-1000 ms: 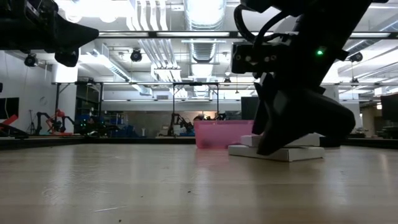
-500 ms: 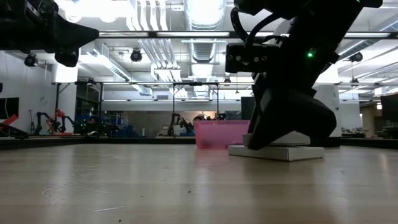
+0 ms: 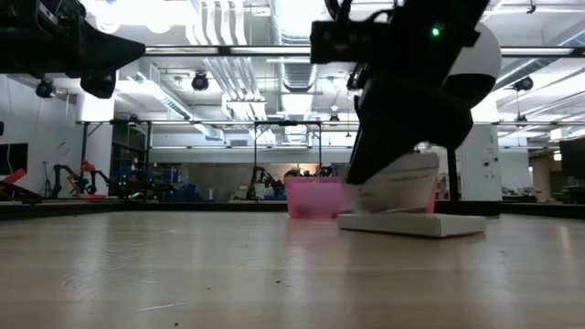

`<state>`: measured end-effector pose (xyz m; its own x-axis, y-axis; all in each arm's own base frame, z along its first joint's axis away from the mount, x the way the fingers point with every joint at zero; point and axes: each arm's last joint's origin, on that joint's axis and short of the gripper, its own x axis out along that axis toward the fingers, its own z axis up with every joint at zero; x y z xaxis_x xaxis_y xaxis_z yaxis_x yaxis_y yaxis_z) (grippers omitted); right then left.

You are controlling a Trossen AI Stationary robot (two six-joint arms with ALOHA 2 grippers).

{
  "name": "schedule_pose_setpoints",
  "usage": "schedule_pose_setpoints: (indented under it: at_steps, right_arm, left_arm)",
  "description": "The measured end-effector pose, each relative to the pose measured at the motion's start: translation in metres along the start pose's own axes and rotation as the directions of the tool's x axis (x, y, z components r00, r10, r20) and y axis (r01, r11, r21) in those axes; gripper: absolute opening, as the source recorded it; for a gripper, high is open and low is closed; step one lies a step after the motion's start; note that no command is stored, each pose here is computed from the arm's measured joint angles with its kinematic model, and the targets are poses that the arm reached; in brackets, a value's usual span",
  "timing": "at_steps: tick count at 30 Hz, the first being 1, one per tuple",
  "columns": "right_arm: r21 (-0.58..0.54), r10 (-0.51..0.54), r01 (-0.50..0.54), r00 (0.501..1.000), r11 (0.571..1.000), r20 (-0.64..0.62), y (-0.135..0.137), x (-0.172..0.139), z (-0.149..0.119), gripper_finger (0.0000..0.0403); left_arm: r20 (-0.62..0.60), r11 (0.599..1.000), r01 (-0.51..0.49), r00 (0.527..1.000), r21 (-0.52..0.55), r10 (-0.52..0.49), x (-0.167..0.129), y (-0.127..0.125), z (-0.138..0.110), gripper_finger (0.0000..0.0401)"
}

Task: Pick and place items into bin
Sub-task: Put the card reader box into the black bin

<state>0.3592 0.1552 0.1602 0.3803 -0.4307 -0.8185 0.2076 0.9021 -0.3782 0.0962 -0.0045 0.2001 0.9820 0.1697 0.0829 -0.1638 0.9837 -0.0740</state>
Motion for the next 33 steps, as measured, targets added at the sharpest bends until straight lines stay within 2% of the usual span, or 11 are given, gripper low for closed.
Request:
schedule_pose_setpoints:
  at_steps: [14, 23, 33]
  right_arm:
    - [-0.04, -0.044, 0.042, 0.998, 0.998, -0.052, -0.011, -0.026, 0.016, 0.0065]
    - [-0.083, -0.081, 0.073, 0.992, 0.994, -0.097, -0.02, -0.041, 0.021, 0.0026]
    - [-0.099, -0.11, 0.098, 0.986, 0.99, -0.124, -0.036, -0.072, 0.035, 0.002]
  left_arm:
    - [-0.005, 1.0, 0.0, 1.0, 0.003, 0.0, 0.0, 0.0, 0.0, 0.0]
    - [-0.004, 1.0, 0.001, 1.0, 0.003, -0.001, 0.0, 0.0, 0.0, 0.0]
    - [-0.003, 1.0, 0.002, 1.0, 0.003, -0.002, 0.0, 0.0, 0.0, 0.0]
